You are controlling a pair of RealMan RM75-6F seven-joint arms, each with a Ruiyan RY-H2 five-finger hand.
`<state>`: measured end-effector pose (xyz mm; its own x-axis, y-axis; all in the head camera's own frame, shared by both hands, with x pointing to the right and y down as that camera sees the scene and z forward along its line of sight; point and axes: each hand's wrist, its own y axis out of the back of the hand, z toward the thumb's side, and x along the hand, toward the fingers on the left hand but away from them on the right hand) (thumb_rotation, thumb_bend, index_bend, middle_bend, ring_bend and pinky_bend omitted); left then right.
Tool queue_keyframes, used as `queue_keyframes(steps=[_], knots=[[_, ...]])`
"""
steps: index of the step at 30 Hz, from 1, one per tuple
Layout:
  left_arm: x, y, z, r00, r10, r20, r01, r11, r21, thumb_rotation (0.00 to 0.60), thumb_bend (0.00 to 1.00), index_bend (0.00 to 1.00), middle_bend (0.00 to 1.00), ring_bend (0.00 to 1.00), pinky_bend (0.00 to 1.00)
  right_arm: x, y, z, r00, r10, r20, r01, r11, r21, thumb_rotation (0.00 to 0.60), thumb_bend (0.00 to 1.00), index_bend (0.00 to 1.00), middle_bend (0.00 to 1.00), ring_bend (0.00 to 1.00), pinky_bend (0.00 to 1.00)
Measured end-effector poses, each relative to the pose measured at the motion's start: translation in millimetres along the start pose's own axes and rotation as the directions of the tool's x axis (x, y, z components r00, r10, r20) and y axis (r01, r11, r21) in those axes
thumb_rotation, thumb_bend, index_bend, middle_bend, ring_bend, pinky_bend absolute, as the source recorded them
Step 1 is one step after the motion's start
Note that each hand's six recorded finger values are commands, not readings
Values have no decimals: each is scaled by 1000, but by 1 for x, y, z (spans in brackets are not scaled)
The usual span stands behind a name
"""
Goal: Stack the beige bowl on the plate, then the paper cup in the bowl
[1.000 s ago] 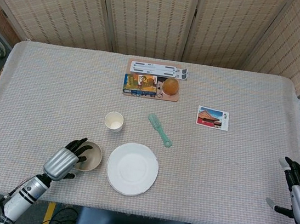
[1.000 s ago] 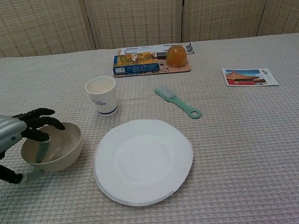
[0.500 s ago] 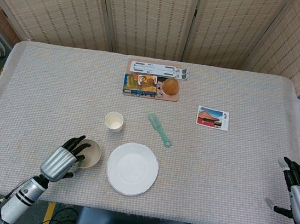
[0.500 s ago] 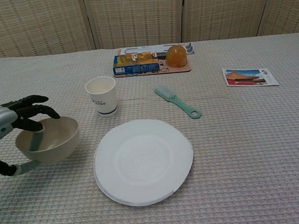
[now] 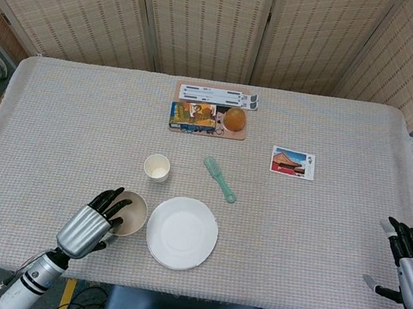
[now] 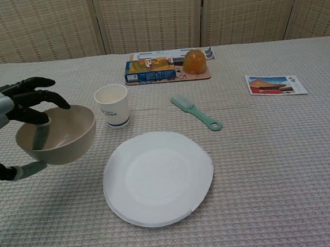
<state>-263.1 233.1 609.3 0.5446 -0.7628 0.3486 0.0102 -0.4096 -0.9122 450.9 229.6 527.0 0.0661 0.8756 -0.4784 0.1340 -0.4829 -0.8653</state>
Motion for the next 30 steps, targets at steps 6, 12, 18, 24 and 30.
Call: queue_keyframes(steps=[6, 12, 18, 24, 30], knots=[[9, 4, 23, 999, -15, 41, 13, 999, 42, 600, 293, 652, 244, 20, 199, 4, 6, -2, 1000, -14, -15, 14, 999, -32, 600, 132, 0, 0, 0, 0], [27, -5, 43, 996, -42, 77, 39, 998, 43, 600, 293, 652, 246, 20, 198, 8, 12, -6, 999, -21, -25, 20, 998, -58, 600, 131, 0, 0, 0, 0], [47, -12, 59, 991, -53, 123, 47, 998, 47, 600, 293, 653, 246, 20, 198, 13, 15, -8, 999, -25, -34, 22, 997, -69, 600, 132, 0, 0, 0, 0], [58, -18, 64, 988, -63, 141, 55, 997, 59, 600, 293, 654, 247, 20, 198, 14, 17, -10, 999, -29, -32, 26, 997, -74, 600, 131, 0, 0, 0, 0], [65, -28, 64, 986, -72, 148, 63, 996, 61, 600, 293, 655, 248, 20, 198, 14, 17, -10, 999, -24, -31, 22, 997, -78, 600, 131, 0, 0, 0, 0]])
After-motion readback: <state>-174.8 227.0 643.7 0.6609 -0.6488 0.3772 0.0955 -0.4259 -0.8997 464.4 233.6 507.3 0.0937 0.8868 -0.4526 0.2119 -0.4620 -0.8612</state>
